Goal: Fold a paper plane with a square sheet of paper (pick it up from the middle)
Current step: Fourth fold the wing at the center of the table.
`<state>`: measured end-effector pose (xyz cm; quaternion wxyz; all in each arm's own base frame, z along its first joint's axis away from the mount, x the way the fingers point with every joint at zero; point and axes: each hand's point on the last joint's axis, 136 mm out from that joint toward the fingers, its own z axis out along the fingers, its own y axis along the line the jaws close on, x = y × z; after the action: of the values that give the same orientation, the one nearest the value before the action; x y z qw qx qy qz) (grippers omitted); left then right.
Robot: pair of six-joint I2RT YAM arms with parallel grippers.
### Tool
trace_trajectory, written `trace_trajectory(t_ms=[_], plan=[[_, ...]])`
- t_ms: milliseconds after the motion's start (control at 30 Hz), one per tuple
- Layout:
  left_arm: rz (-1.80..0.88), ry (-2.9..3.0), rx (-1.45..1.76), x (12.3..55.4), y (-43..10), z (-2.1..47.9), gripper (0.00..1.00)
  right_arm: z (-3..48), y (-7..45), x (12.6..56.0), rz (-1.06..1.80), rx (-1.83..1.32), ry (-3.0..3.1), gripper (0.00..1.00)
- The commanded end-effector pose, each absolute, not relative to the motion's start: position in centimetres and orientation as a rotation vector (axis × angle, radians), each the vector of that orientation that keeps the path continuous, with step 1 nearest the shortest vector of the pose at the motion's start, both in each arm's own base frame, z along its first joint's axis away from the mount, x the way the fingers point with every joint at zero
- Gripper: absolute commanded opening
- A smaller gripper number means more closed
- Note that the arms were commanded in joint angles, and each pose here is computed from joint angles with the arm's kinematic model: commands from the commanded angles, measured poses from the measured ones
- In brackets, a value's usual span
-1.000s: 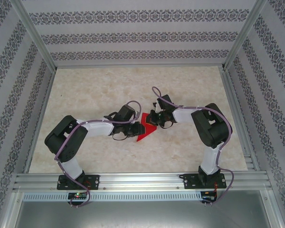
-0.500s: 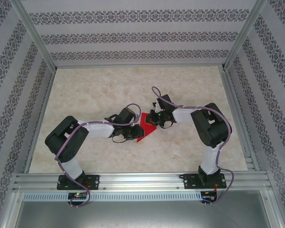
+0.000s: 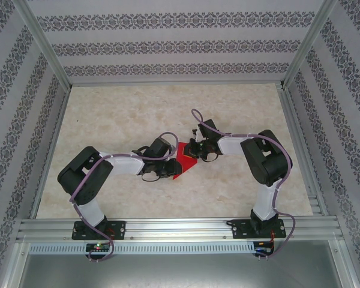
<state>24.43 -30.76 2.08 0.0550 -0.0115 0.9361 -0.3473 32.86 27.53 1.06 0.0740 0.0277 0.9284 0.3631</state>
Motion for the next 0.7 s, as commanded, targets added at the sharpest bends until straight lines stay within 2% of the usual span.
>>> trace_trajectory(t_ms=[0,133,367,667], plan=[[-0.971,2.953,-0.078,21.8,-29.4,-0.2,0.20,-4.9,23.9,30.4,0.822,0.202,2.977,0.00],[-0.957,2.968,-0.064,20.8,-29.0,-0.3,0.12,-5.1,23.7,30.3,0.817,0.208,2.984,0.00],[-0.904,3.015,-0.036,18.6,-28.0,-0.7,0.04,-5.4,23.5,30.3,0.806,0.222,2.995,0.00],[-0.833,3.046,-0.061,16.9,-25.8,-0.8,0.02,-5.7,23.3,30.2,0.799,0.232,3.001,0.00]])
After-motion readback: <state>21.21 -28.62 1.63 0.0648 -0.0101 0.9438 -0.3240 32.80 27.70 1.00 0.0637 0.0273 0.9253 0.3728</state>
